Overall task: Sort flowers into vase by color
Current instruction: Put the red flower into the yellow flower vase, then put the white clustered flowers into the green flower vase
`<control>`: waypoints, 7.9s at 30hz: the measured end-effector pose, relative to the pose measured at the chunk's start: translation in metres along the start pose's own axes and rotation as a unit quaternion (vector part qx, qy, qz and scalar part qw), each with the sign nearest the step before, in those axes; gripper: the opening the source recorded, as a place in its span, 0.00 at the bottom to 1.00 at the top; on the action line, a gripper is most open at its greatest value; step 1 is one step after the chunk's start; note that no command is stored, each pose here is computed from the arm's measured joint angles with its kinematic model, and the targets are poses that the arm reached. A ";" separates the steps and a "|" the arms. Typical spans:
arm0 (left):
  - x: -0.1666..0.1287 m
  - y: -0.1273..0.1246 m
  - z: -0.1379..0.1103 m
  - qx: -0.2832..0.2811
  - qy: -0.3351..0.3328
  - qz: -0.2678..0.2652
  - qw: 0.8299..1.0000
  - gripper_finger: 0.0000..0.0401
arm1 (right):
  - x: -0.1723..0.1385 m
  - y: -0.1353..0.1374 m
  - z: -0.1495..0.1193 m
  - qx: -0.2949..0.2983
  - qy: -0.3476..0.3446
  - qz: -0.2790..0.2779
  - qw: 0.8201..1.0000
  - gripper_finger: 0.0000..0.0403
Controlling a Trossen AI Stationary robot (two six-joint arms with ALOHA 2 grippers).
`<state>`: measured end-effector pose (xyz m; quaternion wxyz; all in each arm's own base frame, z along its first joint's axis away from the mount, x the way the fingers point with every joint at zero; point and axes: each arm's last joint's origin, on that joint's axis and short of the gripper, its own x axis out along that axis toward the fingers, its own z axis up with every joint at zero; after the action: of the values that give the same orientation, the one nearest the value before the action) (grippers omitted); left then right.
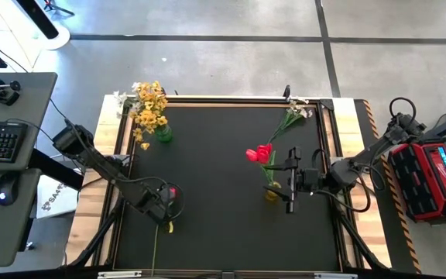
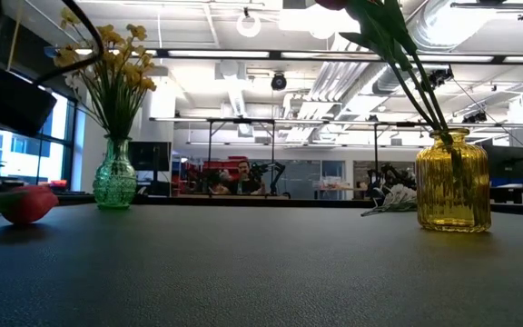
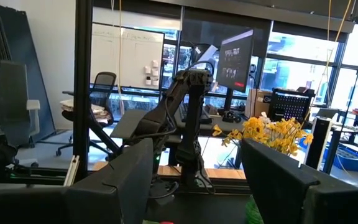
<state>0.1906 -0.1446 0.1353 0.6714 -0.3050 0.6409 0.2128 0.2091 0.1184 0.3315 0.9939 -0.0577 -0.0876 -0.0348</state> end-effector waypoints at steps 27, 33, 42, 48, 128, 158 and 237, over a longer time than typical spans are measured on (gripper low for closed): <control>-0.132 -0.043 0.102 0.427 -0.654 -0.237 0.577 0.01 | -0.013 0.026 -0.023 0.011 0.103 0.150 0.983 0.57; -0.142 -0.036 0.129 0.419 -0.700 -0.239 0.527 0.01 | 0.005 0.041 -0.048 -0.004 0.119 0.150 0.981 0.57; -0.161 -0.049 0.132 0.412 -0.733 -0.206 0.501 0.01 | 0.048 0.046 -0.049 -0.028 0.151 0.020 0.988 0.57; -0.158 -0.058 0.125 0.405 -0.740 -0.166 0.511 0.01 | 0.071 0.055 -0.036 -0.065 0.177 -0.076 0.979 0.55; -0.157 -0.073 0.091 0.440 -0.570 0.069 0.691 0.38 | 0.070 0.041 -0.032 0.052 0.350 -0.021 0.935 0.00; -0.126 -0.070 0.127 0.456 -0.483 -0.038 0.746 0.38 | -0.086 0.007 0.012 0.158 0.392 -0.177 0.889 0.00; -0.080 -0.028 0.149 0.294 -0.549 -0.109 0.775 0.38 | -0.044 -0.006 0.016 0.120 0.375 -0.151 0.907 0.53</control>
<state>0.3115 -0.0546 0.2174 0.9850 0.0081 0.1572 0.0703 0.1631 0.1166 0.3402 0.9358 0.0930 0.2800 -0.1929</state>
